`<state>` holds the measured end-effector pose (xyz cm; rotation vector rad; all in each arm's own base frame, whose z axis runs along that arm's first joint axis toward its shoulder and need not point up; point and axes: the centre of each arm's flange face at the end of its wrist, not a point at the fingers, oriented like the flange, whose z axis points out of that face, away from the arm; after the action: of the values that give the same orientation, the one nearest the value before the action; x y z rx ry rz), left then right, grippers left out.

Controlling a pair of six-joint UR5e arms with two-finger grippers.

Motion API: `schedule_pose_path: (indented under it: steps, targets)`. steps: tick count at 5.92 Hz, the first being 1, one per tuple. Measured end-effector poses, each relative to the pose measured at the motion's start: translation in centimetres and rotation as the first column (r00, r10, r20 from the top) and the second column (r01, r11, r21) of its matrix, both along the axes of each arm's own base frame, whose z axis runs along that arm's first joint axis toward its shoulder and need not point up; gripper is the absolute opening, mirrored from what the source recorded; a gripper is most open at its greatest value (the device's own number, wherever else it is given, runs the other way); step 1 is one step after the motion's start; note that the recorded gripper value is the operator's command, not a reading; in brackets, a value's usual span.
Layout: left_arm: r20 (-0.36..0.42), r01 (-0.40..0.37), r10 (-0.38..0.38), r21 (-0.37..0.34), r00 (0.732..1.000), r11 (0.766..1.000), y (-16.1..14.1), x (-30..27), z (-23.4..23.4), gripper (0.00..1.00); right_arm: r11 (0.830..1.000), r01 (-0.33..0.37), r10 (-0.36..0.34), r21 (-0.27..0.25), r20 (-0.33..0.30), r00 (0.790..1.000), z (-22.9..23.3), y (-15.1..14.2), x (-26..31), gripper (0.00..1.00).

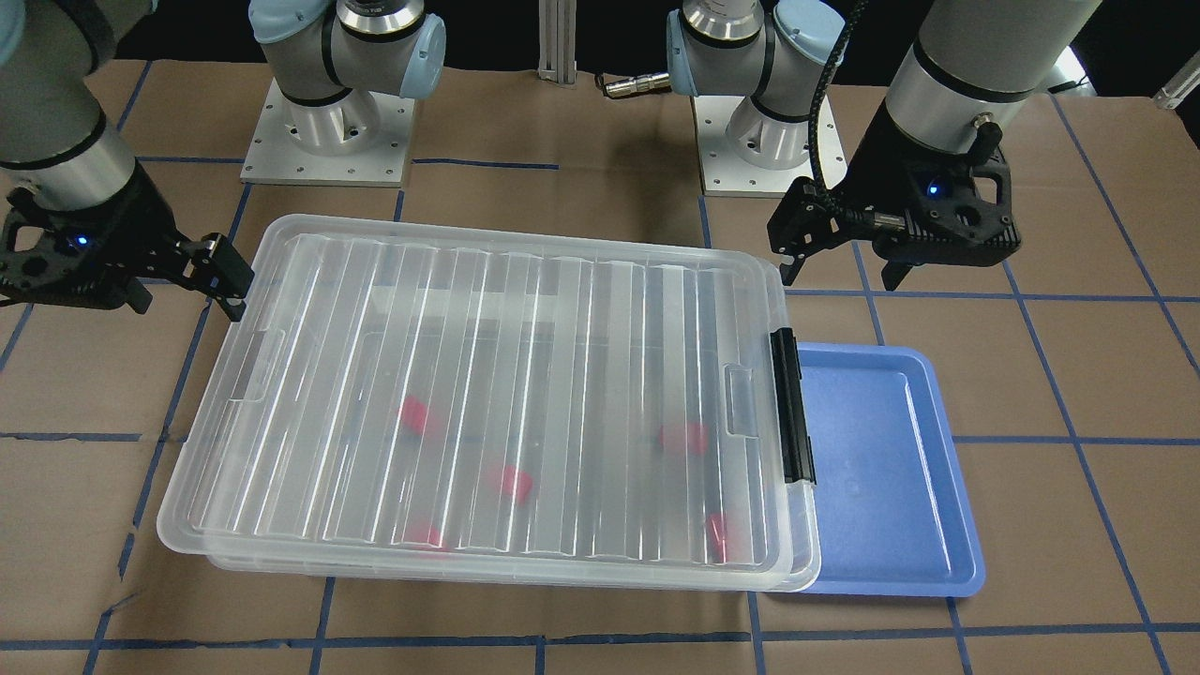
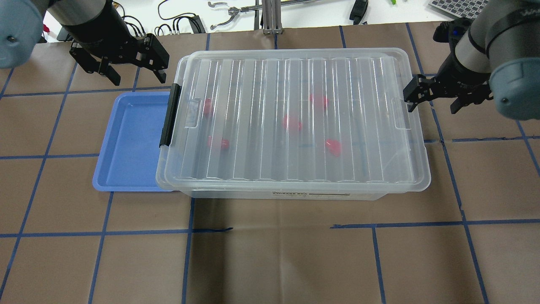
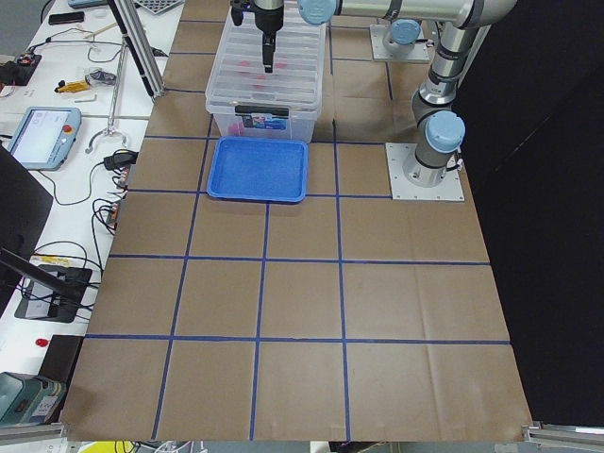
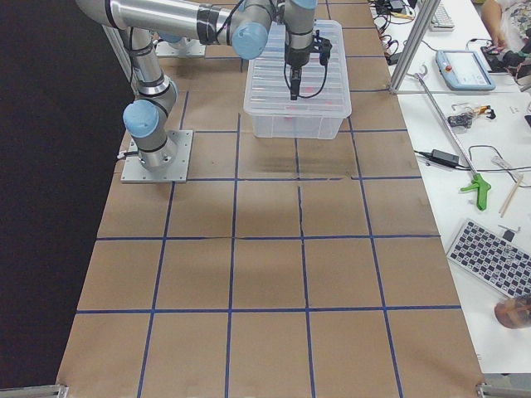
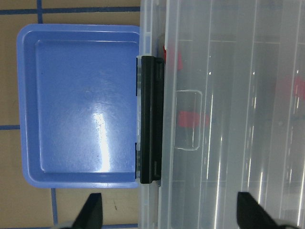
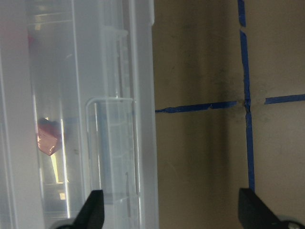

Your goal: Place red block in blue tray from box

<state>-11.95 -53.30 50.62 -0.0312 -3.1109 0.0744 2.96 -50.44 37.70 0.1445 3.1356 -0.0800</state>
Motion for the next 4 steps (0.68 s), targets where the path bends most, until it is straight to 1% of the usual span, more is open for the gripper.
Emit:
schedule_pose_path:
  steps: [1, 2, 3, 4]
  targets:
    - [0.000, 0.000, 0.000, 0.001, 1.000, 1.000, 0.0, 0.0, 0.0, 0.98, 1.000, -0.003, 0.003, 0.016, 0.004, 1.000, -2.0, 0.6, 0.0, 1.00]
    - [0.000, 0.001, -0.001, 0.001, 1.000, 1.000, 0.0, 0.0, -0.1, 0.98, 0.999, -0.008, 0.007, 0.031, 0.004, 1.000, -3.0, 0.7, -0.3, 1.00]
    - [0.000, 0.000, 0.000, 0.001, 1.000, 1.000, 0.0, 0.0, -0.1, 0.98, 0.999, -0.008, 0.008, 0.038, 0.004, 1.000, -3.6, 0.5, -1.0, 1.00]
    - [0.000, 0.000, 0.000, 0.001, 1.000, 1.000, 0.0, 0.0, -0.1, 0.98, 0.999, -0.011, 0.011, 0.034, 0.003, 1.000, -3.7, 0.3, -2.1, 1.00]
